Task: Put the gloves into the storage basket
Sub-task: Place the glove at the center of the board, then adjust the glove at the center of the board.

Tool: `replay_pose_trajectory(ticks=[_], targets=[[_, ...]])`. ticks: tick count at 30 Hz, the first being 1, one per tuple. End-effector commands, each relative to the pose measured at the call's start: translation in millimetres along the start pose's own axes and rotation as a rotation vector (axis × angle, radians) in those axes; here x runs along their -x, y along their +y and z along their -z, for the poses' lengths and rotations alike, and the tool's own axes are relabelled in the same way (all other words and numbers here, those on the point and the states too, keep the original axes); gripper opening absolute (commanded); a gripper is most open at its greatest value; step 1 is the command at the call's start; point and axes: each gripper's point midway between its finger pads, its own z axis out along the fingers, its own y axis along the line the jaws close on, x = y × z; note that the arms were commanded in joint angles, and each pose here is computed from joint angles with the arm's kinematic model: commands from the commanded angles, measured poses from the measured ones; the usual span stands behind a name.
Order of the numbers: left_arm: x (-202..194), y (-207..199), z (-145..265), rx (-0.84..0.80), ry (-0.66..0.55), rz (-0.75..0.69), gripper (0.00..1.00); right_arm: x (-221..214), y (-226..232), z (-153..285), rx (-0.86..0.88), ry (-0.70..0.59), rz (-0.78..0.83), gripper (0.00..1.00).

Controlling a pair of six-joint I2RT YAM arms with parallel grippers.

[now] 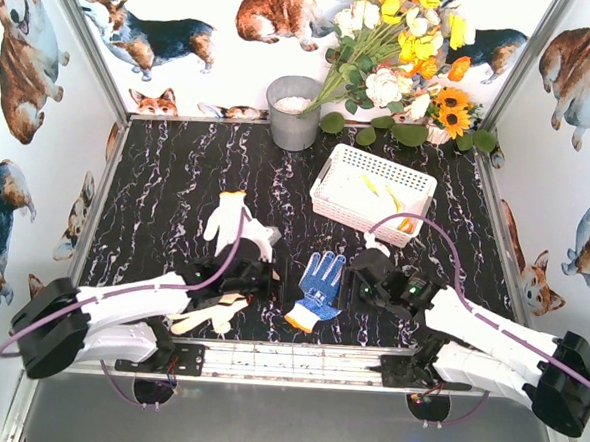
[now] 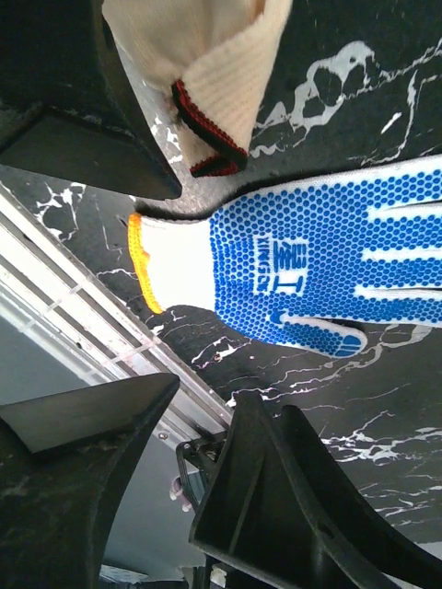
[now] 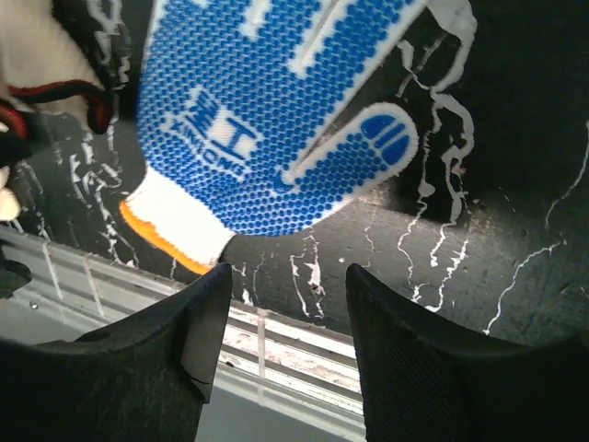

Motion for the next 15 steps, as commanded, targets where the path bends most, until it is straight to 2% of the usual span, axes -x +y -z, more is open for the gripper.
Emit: replay_pose_trajectory(ticks=[1, 5, 9, 15], targets=[[1, -26, -16, -0.08, -0.003, 0.017, 0.65, 7, -6, -7, -0.052, -0.033, -0.108, 0.52], [-14, -24, -32, -0.052, 0.061, 0.015, 0.52, 11, -6, -17, -0.06, -0.05, -0.114, 0.41], [-21, -16, -43, -0.013, 0.091, 0.022, 0.5, 15, -5, -30, -0.052, -0.07, -0.128, 0.36], [-32, -9, -50, 0.025, 0.122, 0.02, 0.46, 7, -16, -46, -0.117, -0.028, -0.103, 0.35]])
